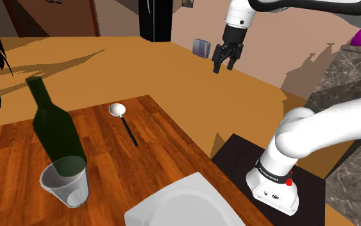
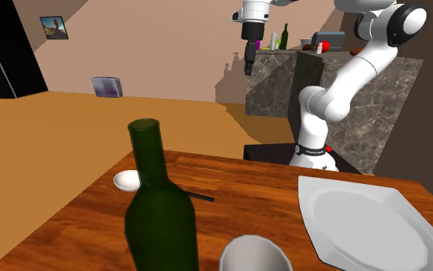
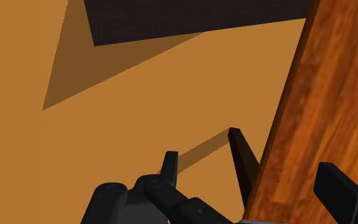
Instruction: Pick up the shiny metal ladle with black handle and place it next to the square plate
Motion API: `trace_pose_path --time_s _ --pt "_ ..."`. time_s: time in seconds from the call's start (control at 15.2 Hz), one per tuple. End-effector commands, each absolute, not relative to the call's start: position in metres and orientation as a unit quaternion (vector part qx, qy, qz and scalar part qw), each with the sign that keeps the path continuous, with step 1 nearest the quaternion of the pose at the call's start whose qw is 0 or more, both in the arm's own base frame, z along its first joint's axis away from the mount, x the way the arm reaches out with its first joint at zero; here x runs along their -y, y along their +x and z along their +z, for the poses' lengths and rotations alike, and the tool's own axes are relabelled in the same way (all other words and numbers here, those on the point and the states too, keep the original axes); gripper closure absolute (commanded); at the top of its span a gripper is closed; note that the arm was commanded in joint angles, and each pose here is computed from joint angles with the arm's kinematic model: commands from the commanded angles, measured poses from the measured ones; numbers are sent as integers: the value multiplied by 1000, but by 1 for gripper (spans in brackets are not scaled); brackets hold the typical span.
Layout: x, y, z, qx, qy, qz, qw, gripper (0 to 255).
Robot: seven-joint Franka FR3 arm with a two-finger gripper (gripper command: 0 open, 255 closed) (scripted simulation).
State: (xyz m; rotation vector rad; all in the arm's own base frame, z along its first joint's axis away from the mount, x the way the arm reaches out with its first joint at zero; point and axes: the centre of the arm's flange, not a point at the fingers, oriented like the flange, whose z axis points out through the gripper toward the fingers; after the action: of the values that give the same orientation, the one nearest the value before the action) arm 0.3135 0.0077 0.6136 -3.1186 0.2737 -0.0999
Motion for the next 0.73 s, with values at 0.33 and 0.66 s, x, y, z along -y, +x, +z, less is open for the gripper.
trace_pose_path --time_s 0.33,0.66 --pt "-53 358 585 -97 -995 -19 -1 0" --pt "-97 403 556 -106 -994 -6 -7 0"
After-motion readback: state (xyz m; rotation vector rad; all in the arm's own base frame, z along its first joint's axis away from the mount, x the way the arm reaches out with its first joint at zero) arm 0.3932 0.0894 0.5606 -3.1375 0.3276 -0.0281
